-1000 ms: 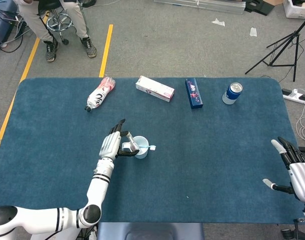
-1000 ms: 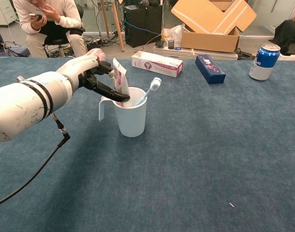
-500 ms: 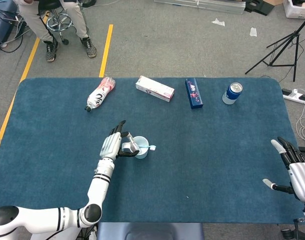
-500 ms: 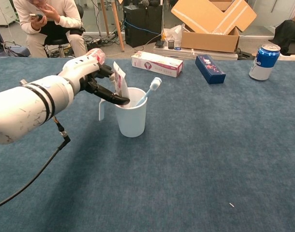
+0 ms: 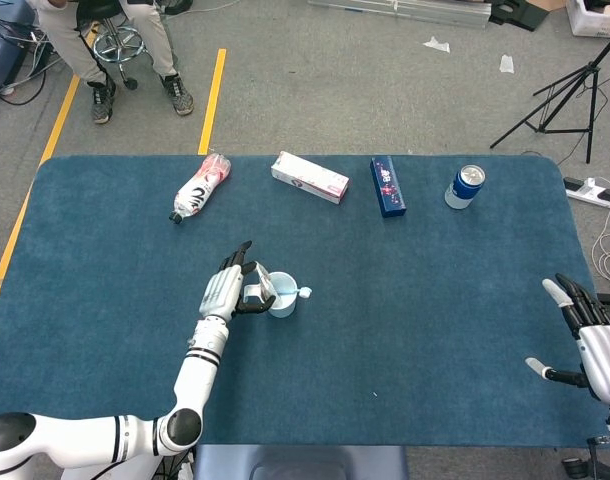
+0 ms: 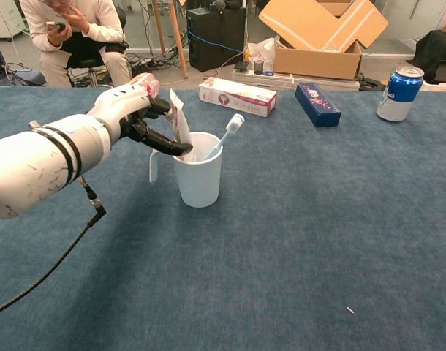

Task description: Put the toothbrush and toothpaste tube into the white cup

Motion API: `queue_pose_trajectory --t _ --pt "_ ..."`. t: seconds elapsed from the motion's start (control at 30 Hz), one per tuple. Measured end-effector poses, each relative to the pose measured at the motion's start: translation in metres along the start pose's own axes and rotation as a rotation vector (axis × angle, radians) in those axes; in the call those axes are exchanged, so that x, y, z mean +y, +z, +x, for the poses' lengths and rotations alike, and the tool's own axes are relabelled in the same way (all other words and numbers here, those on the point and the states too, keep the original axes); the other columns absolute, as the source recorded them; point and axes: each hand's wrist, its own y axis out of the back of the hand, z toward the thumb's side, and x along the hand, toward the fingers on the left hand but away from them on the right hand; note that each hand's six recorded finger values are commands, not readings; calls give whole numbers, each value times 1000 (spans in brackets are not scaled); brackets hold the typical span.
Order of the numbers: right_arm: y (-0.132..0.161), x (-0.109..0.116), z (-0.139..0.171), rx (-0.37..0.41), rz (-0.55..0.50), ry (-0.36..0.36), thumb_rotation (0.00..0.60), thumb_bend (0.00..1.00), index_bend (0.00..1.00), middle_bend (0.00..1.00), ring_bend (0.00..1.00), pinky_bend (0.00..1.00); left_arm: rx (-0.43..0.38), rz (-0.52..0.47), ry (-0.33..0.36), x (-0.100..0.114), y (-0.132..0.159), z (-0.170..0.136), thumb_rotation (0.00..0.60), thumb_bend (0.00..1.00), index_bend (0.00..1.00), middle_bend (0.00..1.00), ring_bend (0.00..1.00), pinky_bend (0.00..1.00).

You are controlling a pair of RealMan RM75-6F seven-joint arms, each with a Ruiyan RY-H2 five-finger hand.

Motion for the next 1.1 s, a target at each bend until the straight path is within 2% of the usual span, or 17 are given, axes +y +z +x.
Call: queue_pose_trajectory --t 0.37,1.1 --pt "0 0 0 -1 1 1 600 0 0 0 0 150 -7 -5 -8 0 1 -3 600 433 211 14 0 0" --pt "-1 -1 -1 -4 1 3 600 0 0 0 0 150 -20 -17 -22 -1 7 -9 600 432 199 14 0 0"
